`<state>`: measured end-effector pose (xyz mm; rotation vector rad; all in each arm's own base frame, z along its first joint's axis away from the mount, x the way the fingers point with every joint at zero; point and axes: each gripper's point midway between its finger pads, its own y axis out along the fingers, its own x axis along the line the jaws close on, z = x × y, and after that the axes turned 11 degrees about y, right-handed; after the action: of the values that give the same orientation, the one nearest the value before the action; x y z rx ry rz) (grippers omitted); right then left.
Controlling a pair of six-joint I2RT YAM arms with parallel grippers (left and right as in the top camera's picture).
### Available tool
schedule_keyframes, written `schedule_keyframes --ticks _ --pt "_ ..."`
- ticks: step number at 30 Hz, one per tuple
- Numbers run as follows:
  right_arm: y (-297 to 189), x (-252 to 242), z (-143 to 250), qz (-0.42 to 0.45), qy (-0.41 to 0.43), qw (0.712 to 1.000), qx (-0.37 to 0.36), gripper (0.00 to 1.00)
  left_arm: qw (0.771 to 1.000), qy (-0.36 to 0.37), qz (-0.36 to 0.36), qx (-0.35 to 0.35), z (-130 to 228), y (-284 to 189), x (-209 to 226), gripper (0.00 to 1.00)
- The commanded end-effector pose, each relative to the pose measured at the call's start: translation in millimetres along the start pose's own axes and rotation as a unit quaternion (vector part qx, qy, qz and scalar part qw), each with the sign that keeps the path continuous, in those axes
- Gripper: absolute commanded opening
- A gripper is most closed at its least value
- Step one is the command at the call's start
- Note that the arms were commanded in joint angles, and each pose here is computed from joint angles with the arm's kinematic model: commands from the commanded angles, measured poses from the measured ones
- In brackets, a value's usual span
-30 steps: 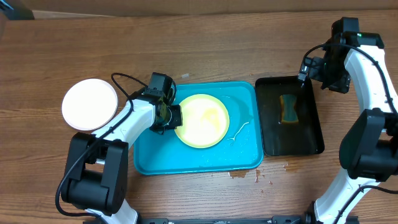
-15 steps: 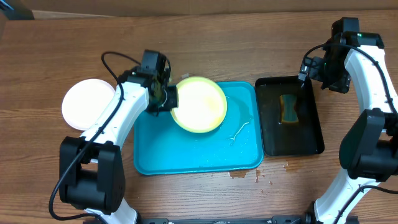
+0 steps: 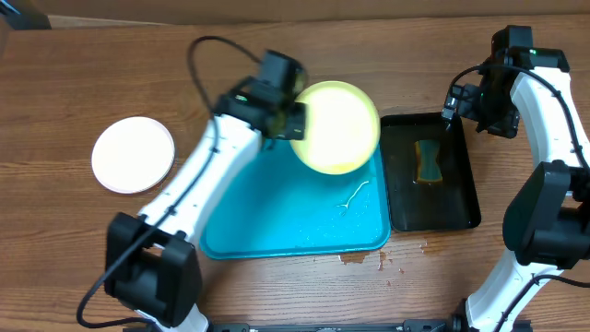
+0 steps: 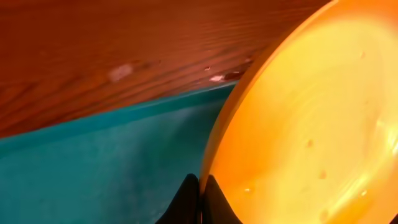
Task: Clean dirty plates on tray and stack at the side
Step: 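Lift the yellow plate with the left gripper and tilt it over the black tray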
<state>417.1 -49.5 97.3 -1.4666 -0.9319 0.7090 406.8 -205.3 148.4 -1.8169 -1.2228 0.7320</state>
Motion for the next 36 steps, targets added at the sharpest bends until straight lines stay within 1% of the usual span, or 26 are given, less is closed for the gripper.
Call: schedule_keyframes --ticks 1,4,7,10,17,26,33,36 --pt "-11 3 -4 -0.005 -0.003 1.000 -0.016 1.00 0.997 0.031 -0.038 -0.057 -24 -15 -31 0.04" --pt "-11 3 -4 -0.005 -0.003 1.000 -0.016 1.00 0.994 0.057 -0.036 -0.088 -32 -20 -63 0.04" --pt "-11 3 -4 -0.005 -0.003 1.000 -0.016 1.00 0.991 0.068 -0.029 -0.112 -35 -25 -90 0.04" --pt "-11 3 -4 -0.005 -0.003 1.000 -0.016 1.00 0.987 0.083 -0.029 -0.134 -38 -30 -112 0.04" --pt "-11 3 -4 -0.005 -0.003 1.000 -0.016 1.00 0.979 0.117 -0.061 -0.157 -38 -39 -128 0.04" --pt "-11 3 -4 -0.005 -0.003 1.000 -0.016 1.00 0.953 0.187 -0.122 -0.206 -41 -61 -154 0.04" --pt "-11 3 -4 -0.005 -0.003 1.000 -0.016 1.00 0.943 0.215 -0.121 -0.224 -46 -67 -168 0.04" --pt "-12 9 -21 -0.014 -0.005 0.999 -0.052 1.00 0.940 0.223 -0.121 -0.230 -48 -69 -169 0.04"
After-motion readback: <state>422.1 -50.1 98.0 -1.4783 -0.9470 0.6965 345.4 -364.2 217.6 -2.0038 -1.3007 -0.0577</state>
